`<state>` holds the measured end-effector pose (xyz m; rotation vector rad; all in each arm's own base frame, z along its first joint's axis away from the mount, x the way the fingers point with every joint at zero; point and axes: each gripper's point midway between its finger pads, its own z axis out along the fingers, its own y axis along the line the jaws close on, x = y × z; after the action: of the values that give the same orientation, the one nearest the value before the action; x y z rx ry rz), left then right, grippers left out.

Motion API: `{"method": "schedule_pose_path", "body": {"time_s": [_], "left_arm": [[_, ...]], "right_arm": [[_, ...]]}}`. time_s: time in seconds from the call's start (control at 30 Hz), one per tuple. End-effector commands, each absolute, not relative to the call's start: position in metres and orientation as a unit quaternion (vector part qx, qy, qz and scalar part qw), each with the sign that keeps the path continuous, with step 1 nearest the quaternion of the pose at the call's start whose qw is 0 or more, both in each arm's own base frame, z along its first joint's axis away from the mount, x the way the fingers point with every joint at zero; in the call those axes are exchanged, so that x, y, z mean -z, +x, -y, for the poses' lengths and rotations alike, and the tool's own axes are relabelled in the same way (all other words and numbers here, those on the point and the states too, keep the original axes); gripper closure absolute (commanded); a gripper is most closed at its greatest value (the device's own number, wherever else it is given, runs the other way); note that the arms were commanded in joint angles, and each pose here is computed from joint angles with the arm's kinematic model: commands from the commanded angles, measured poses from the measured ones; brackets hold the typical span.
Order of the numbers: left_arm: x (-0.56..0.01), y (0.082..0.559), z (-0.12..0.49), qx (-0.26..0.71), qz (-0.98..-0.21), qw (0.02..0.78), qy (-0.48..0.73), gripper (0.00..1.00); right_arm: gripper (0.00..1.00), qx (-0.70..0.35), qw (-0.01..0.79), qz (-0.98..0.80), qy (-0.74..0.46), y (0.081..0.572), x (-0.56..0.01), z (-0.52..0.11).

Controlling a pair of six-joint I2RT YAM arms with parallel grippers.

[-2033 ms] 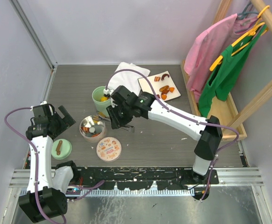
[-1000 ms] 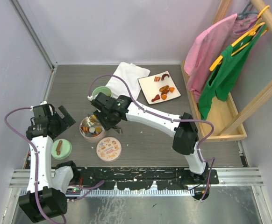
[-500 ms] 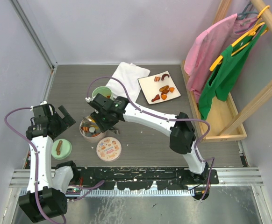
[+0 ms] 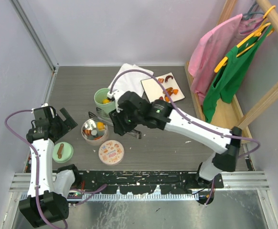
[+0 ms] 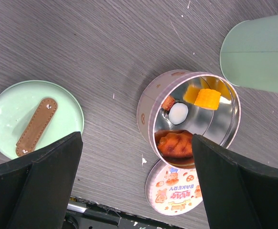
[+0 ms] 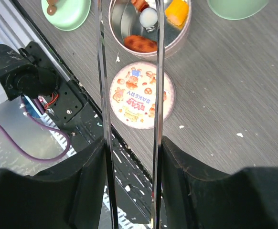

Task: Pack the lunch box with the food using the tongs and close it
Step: Pick up the fake food from the plate.

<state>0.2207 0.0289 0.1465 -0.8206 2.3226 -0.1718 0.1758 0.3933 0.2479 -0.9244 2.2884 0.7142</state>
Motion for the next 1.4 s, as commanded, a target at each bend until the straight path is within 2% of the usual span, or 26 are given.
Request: {"method": "schedule_pose_path", "body": {"time_s": [0.0,0.47,1.37], "left_arm": [[-0.153,0.229,-0.028,0.074,-0.883,0.348,-0.306,0.02],[-0.153,0.229,-0.028,0.074,-0.883,0.348,-0.307,0.02],[-0.153,0.229,-0.027,0.075,-0.883,0.347,-0.306,0.02]], "right_arm": [[0.50,-0.253,0.346,-0.848,-0.311,0.190,-0.273,-0.361],[0.50,-0.157,0.372,-0.899,-0.170,0.255,-0.256,-0.251],[0.48,-0.061,0.353,-0.926,-0.120,0.289,-0.221,-0.197]]}}
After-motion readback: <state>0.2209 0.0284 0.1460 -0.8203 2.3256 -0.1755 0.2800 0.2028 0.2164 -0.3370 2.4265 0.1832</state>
